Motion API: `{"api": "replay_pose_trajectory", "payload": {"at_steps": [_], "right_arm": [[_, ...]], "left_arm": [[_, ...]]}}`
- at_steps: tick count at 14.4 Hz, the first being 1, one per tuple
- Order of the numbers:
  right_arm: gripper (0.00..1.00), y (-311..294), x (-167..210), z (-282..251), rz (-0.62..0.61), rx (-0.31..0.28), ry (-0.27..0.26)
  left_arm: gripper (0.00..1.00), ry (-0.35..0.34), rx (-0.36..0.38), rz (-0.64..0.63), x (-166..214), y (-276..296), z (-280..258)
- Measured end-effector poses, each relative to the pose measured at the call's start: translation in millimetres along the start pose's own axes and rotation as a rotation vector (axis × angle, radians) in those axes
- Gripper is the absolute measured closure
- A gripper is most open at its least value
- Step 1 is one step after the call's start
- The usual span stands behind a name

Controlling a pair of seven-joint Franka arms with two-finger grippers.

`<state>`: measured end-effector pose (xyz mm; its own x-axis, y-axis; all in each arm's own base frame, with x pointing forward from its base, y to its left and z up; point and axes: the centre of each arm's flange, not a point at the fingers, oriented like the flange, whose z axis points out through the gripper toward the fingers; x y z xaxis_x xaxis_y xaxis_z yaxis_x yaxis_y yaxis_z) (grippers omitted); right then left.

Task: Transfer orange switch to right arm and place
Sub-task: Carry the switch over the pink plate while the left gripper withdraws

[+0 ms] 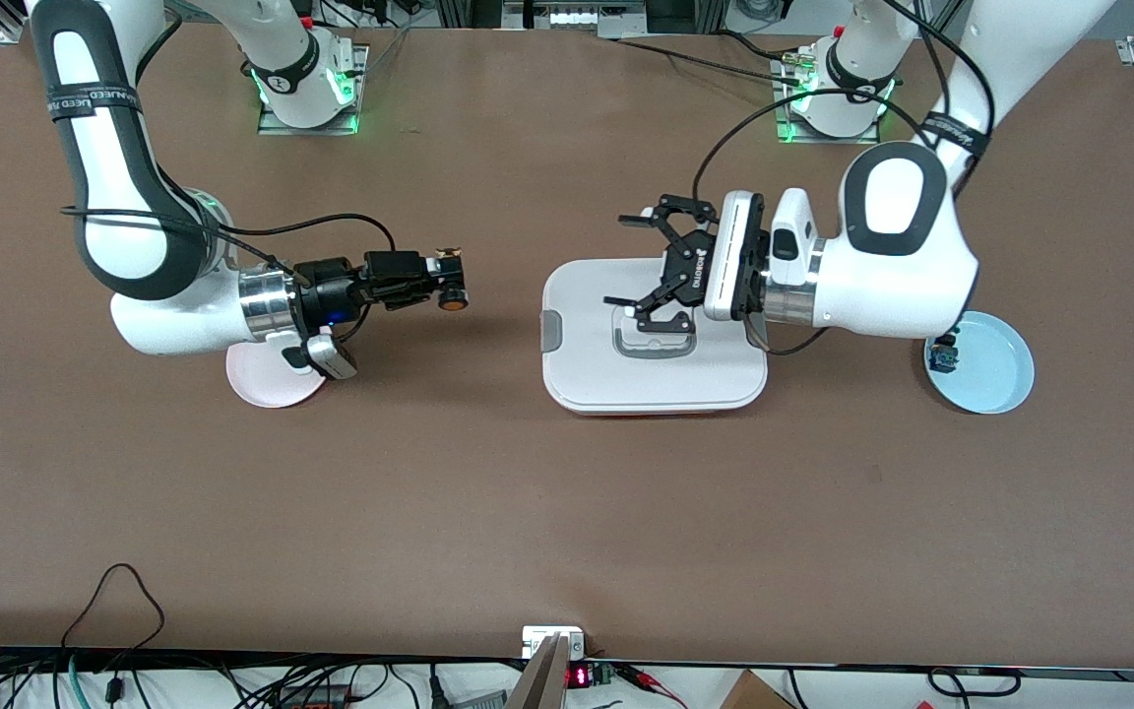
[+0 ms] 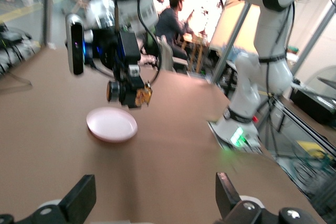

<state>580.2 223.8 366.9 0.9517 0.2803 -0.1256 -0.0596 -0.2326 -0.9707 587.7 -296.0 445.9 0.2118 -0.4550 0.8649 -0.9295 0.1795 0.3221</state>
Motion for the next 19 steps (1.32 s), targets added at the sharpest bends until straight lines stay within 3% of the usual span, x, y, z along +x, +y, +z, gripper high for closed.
{"api": "replay_pose_trajectory", "payload": {"at_steps": [4, 6, 9, 11, 14, 16, 19], "right_arm": [[0.59, 21, -16, -19, -0.054, -0.32, -0.16], [0.59, 26, -23, -32, -0.113, -0.442, -0.23], [0.59, 42, -34, -54, -0.235, -0.659, -0.401], [0.59, 53, -36, -73, -0.341, -0.81, -0.529], [0.59, 57, -31, -102, -0.478, -1.03, -0.678], [0.59, 52, -30, -113, -0.548, -1.116, -0.759], [0.59, 47, -24, -123, -0.667, -1.187, -0.824]], "left_arm": [[0.0, -0.229, -0.07, -0.121, -7, 13, -5], [0.0, -0.328, -0.092, -0.222, -9, 19, -8], [0.0, -0.506, -0.072, -0.395, -12, 29, -32], [0.0, -0.64, -0.008, -0.517, -9, 36, -59], [0.0, -0.793, 0.128, -0.71, -4, 44, -81], [0.0, -0.858, 0.25, -0.84, -6, 43, -86], [0.0, -0.893, 0.4, -0.989, -11, 39, -98]]}}
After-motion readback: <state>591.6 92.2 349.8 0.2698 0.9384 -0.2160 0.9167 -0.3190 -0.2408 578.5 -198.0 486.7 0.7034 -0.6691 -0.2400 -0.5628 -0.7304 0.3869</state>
